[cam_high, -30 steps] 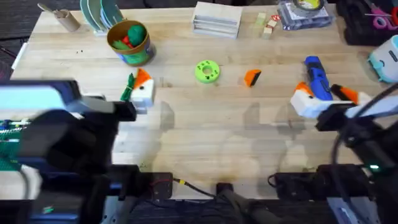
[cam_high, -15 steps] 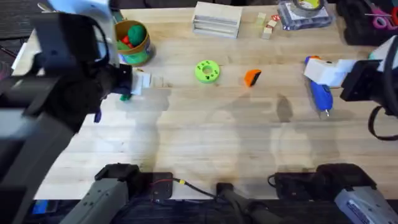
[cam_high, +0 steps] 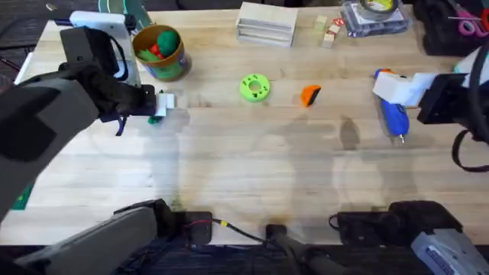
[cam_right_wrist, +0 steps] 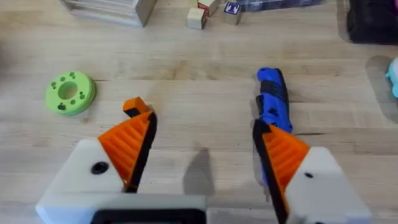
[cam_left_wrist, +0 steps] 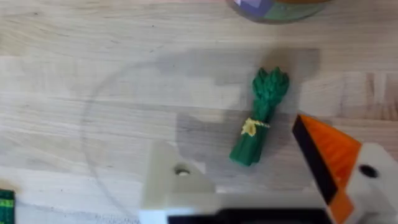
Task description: Pick up the gripper from the table and insert it into the empty holder that is missing its gripper. Then pick up a screw, insert it into the mounting hole, and use the screwdriver to tighten it. Finally, clean up the table by picking up the vegetable and placing it into the bucket.
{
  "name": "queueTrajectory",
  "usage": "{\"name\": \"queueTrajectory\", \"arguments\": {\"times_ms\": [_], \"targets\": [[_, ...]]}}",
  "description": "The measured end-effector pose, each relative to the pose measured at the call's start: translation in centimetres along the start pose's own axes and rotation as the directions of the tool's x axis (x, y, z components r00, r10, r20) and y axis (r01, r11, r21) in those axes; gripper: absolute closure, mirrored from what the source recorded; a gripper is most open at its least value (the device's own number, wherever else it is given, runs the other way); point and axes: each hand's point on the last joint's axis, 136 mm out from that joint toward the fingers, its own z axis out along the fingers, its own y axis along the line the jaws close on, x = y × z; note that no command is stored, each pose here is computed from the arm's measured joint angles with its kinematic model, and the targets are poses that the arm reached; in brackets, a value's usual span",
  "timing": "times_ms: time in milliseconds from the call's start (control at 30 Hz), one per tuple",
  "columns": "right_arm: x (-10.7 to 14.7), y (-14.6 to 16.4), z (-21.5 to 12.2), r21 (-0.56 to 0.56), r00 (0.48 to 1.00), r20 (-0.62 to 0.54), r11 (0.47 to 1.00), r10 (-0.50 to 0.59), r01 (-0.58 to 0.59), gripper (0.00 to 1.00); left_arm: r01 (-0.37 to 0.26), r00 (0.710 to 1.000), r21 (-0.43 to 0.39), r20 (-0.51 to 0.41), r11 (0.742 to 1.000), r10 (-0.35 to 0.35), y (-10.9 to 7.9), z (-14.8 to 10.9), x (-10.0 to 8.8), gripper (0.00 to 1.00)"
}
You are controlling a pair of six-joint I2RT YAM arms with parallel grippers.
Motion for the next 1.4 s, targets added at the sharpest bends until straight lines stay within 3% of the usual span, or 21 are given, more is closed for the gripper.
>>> {"name": "queueTrajectory", "arguments": {"times_ms": [33, 67, 267, 400, 433, 600, 633, 700, 733, 900, 933, 1067, 1100, 1233, 1400], "targets": [[0.0, 0.0, 0.0, 0.0, 1.0, 0.0, 1.0, 0.0, 0.0, 0.009, 0.006, 1.0, 0.013, -0.002, 1.0, -0.006, -0.1, 0.2, 0.1, 0.015], [0.0, 0.0, 0.0, 0.0, 1.0, 0.0, 1.0, 0.0, 0.0, 0.009, 0.009, 1.0, 0.025, 0.001, 1.0, -0.009, -0.2, 0.3, 0.0, 0.087], [0.0, 0.0, 0.0, 0.0, 1.0, 0.0, 1.0, 0.0, 0.0, 0.009, 0.004, 0.999, 0.064, 0.032, 0.998, -0.006, -0.8, 0.3, -0.7, 0.956], [0.0, 0.0, 0.0, 0.0, 1.0, 0.0, 1.0, 0.0, 0.0, 0.009, 0.0, 0.998, 0.072, 0.057, 0.997, -0.004, -1.1, -0.4, -1.2, 0.997], [0.0, 0.0, 0.0, 0.0, 1.0, 0.0, 1.0, 0.0, 0.0, 0.009, -0.008, 0.997, 0.07, 0.081, 0.998, 0.002, -1.1, -0.9, -1.6, 0.902], [0.0, 0.0, 0.0, 0.0, 1.0, 0.0, 1.0, 0.0, 0.0, 0.009, -0.031, 0.966, 0.049, 0.258, 0.998, 0.018, -1.2, -5.9, -4.2, 0.108], [0.0, 0.0, 0.0, 0.0, 1.0, 0.0, 1.0, 0.0, 0.0, 0.009, -0.032, 0.954, 0.043, 0.3, 0.999, 0.017, -1.2, -7.2, -4.7, 0.038], [0.0, 0.0, 0.0, 0.0, 1.0, 0.0, 1.0, 0.0, 0.0, 0.007, -0.039, 0.92, 0.029, 0.391, 0.999, 0.024, -1.2, -10.0, -5.6, 0.014], [0.0, 0.0, 0.0, 0.0, 1.0, 0.0, 1.0, 0.0, 0.0, 0.007, -0.04, 0.897, 0.024, 0.44, 0.999, 0.025, -1.3, -11.6, -6.0, 0.096], [0.0, 0.0, 0.0, 0.0, 1.0, 0.0, 1.0, 0.0, 0.0, 0.007, -0.041, 0.765, -0.016, 0.642, 0.999, 0.042, -1.1, -18.8, -6.7, 0.844], [0.0, 0.0, 0.0, 0.0, 1.0, 0.0, 1.0, 0.0, 0.0, 0.007, -0.039, 0.737, -0.026, 0.674, 0.999, 0.047, -1.0, -20.1, -6.6, 0.736], [0.1, 0.0, 0.0, 0.0, 1.0, -0.003, 1.0, 0.0, 0.0, 0.008, -0.018, 0.628, -0.051, 0.776, 0.999, 0.051, -0.6, -24.7, -6.0, 0.095], [0.1, 0.0, 0.0, 0.0, 1.0, -0.005, 1.0, 0.001, -0.001, 0.008, -0.011, 0.607, -0.053, 0.793, 0.999, 0.049, -0.6, -25.5, -5.8, 0.034], [0.5, 0.0, 0.0, 0.001, 1.0, -0.021, 1.0, 0.001, -0.001, 0.009, 0.0, 0.542, -0.065, 0.838, 0.998, 0.054, -0.5, -27.8, -5.1, 0.008], [1.6, -0.1, -0.1, 0.003, 0.998, -0.065, 1.0, 0.002, -0.002, 0.009, -0.031, 0.517, -0.047, 0.854, 0.998, 0.056, -1.2, -28.5, -5.0, 0.009]]}}
